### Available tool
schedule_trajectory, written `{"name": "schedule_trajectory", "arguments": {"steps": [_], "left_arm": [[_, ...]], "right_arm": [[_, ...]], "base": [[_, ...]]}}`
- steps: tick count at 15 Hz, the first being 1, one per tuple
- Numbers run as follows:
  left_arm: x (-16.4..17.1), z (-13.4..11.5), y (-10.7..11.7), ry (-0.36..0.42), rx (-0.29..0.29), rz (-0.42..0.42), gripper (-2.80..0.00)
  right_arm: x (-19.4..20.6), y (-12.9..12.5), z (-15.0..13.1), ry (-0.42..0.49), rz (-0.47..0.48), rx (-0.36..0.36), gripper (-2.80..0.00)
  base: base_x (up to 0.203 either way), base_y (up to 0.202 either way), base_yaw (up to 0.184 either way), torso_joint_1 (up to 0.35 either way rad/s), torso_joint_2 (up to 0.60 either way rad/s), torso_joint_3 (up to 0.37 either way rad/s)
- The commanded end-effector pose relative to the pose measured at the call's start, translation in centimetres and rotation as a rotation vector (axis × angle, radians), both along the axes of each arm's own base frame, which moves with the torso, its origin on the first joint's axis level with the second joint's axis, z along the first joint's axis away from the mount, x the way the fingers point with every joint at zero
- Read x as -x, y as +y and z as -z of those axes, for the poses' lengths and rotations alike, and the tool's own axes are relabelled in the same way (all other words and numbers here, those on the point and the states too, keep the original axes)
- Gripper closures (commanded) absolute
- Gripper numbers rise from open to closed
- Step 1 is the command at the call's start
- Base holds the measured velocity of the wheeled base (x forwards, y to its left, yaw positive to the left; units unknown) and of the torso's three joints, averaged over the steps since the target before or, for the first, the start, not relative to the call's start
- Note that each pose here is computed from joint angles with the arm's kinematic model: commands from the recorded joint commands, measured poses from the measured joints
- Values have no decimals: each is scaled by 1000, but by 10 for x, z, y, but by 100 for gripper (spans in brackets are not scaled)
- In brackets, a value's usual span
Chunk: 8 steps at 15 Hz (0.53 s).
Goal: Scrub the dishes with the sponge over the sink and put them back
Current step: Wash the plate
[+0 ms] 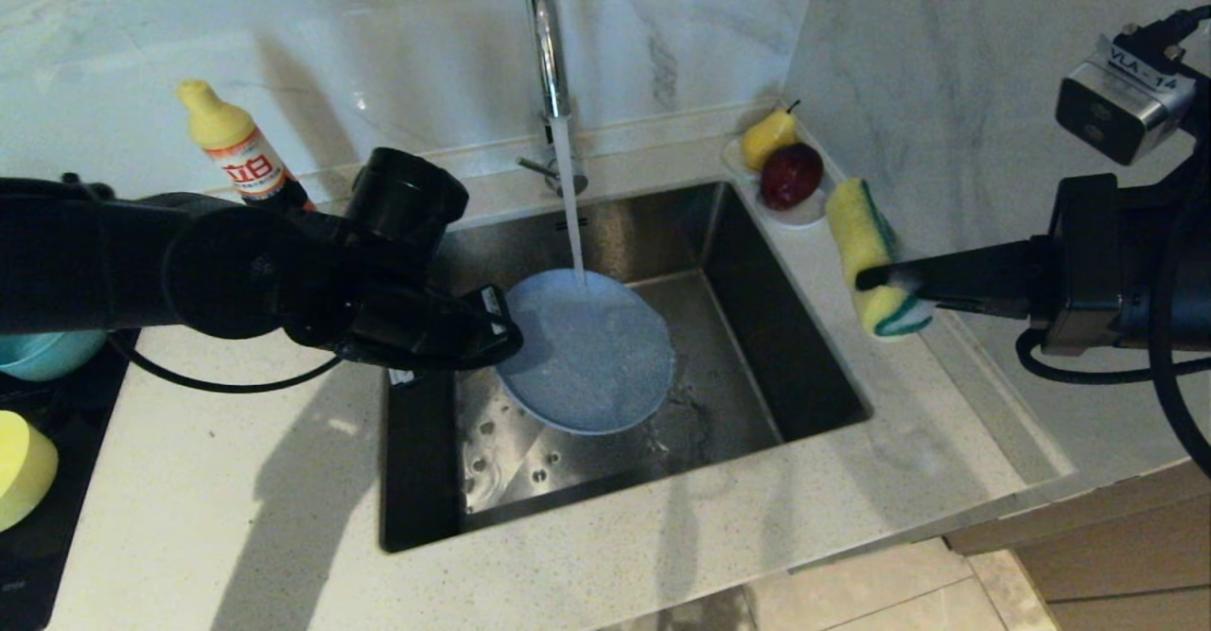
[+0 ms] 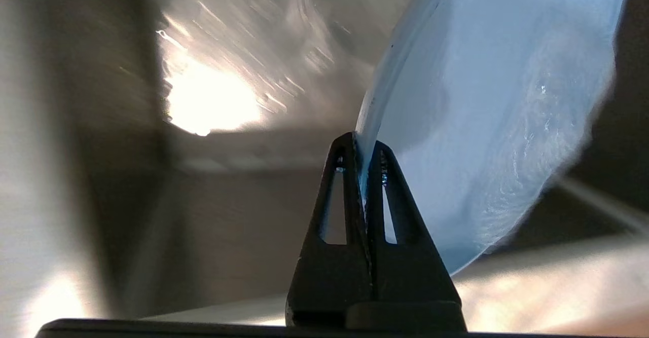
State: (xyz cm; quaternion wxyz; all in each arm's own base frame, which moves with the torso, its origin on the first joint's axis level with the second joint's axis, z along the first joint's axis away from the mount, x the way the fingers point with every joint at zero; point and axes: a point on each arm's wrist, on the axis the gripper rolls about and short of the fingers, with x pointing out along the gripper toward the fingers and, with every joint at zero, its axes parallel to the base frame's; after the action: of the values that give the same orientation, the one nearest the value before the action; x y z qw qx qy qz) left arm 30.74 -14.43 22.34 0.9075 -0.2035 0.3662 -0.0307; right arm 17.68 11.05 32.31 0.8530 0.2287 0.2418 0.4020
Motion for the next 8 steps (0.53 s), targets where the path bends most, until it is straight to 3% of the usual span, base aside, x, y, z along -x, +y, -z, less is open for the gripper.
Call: {"name": "schedule_trajectory", "arguments": {"steps": [1,3,4,8], "left_arm": [[21,-25,16,-114,-117,-106,0],[35,-34,27,-175,-243,-188,0],[44,-40,32,-200,-275,-207,0],[63,-65,55,-336,-276,-295,0]], "right_arm": [[2,-1,-2,-4,-2,-6,0],[3,-2,-3,-9,-2,-9,0],[4,-2,-4,-12,-2,-10,0],[4,-2,-3,-9,-2,-9,0]], "base": [[0,0,0,0,0,0],[0,0,0,0,0,0],[0,0,0,0,0,0],[0,0,0,0,0,0]]}}
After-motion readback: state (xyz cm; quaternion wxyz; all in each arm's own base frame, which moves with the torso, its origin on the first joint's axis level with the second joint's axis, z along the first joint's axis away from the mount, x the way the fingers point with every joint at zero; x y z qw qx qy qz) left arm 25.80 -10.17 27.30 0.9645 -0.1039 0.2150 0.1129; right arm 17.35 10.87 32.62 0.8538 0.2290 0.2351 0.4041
